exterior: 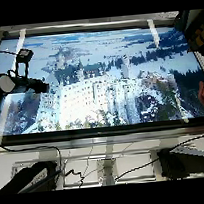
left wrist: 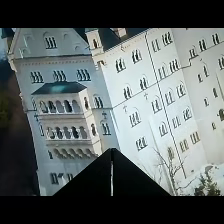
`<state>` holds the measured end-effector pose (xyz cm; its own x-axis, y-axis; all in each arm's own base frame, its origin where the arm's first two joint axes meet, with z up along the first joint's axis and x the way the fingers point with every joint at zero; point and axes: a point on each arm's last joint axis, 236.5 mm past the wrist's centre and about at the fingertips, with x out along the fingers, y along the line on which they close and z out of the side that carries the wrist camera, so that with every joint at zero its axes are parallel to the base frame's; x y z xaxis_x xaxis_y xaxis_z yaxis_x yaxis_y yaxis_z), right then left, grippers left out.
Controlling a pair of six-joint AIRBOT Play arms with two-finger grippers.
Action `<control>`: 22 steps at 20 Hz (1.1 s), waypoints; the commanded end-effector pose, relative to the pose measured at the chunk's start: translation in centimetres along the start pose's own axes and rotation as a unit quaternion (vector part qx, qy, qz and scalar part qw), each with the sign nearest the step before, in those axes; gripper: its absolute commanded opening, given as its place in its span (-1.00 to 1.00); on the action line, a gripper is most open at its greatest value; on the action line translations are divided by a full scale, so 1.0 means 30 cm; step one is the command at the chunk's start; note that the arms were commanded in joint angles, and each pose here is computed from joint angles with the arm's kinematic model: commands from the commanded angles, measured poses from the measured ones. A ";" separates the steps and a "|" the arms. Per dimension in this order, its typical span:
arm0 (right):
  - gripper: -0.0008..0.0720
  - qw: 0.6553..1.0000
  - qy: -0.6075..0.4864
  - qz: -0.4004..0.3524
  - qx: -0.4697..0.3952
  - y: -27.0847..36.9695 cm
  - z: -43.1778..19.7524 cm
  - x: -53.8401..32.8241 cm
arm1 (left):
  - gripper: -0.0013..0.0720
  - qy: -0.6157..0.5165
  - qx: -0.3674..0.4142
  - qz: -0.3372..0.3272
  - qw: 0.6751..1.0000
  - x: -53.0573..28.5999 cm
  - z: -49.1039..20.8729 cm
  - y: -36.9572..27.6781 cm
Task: Fold the clothes and pants, and hang the long-sleeved shirts on hangers.
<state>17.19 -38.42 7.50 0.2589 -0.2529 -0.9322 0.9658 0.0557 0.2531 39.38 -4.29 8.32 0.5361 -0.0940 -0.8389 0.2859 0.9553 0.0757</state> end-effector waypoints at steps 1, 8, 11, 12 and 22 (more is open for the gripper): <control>-0.07 0.999 0.011 -0.025 -0.034 -0.049 -0.013 -0.004 | -0.92 0.000 0.000 0.000 1.000 0.000 0.001 0.000; -0.97 0.994 0.046 0.036 -0.095 0.068 -0.084 -0.004 | -0.92 0.000 0.000 0.000 1.000 0.000 0.001 0.000; -0.96 0.968 0.071 0.141 -0.193 0.345 -0.216 -0.019 | -0.92 0.000 0.000 0.000 1.000 0.000 0.001 0.000; -0.96 0.956 0.084 0.152 -0.237 0.432 -0.296 -0.019 | -0.92 0.000 0.000 0.000 1.000 0.000 0.001 0.000; -0.96 0.659 0.179 0.156 -0.714 0.766 -1.514 -0.195 | -0.92 0.000 0.000 0.000 1.000 0.000 0.001 0.001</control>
<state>39.99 -1.30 7.56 0.2738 0.2262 -0.9348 0.1019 0.9597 0.2620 39.39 -4.29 8.33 0.5365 -0.0940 -0.8387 0.2859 0.9553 0.0757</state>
